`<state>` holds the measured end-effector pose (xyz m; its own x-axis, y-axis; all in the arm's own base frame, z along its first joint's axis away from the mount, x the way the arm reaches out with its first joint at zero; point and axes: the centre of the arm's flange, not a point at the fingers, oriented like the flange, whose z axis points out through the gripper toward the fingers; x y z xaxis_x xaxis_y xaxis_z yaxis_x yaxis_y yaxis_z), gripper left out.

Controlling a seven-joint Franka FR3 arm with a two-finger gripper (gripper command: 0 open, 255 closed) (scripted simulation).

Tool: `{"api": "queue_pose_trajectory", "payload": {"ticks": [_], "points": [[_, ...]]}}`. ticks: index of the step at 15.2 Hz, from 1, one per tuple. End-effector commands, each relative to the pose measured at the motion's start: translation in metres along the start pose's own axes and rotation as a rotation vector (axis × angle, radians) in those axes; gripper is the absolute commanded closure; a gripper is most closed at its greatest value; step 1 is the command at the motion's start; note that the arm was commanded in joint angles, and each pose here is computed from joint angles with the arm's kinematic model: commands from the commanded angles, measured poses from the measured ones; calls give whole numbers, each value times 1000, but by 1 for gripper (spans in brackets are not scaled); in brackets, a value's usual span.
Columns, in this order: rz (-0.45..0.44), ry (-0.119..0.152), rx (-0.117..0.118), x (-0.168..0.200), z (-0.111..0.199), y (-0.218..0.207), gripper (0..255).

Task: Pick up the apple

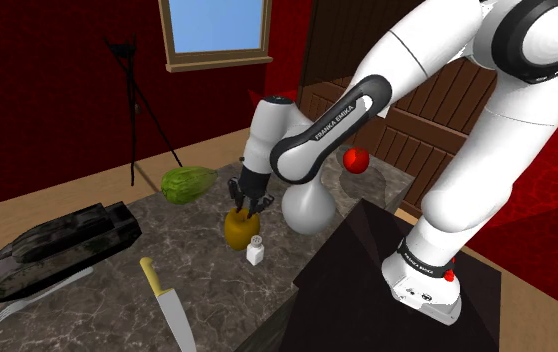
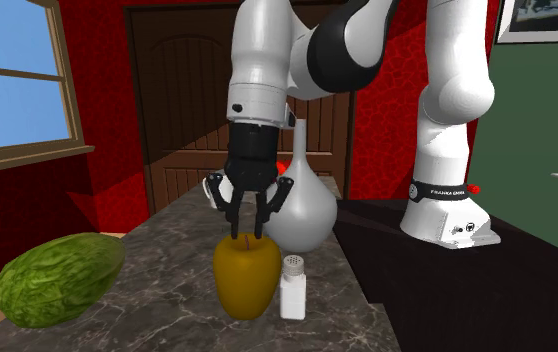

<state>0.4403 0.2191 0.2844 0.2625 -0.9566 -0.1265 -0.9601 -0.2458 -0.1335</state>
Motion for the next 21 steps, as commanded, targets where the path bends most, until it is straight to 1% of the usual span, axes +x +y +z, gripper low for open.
{"api": "queue_pose_trajectory", "payload": {"ticks": [1, 8, 21], "points": [[0, 0, 0, 0, 1, 0, 255], [0, 0, 0, 0, 0, 0, 255], [0, 0, 0, -9, -67, -9, 255]]}}
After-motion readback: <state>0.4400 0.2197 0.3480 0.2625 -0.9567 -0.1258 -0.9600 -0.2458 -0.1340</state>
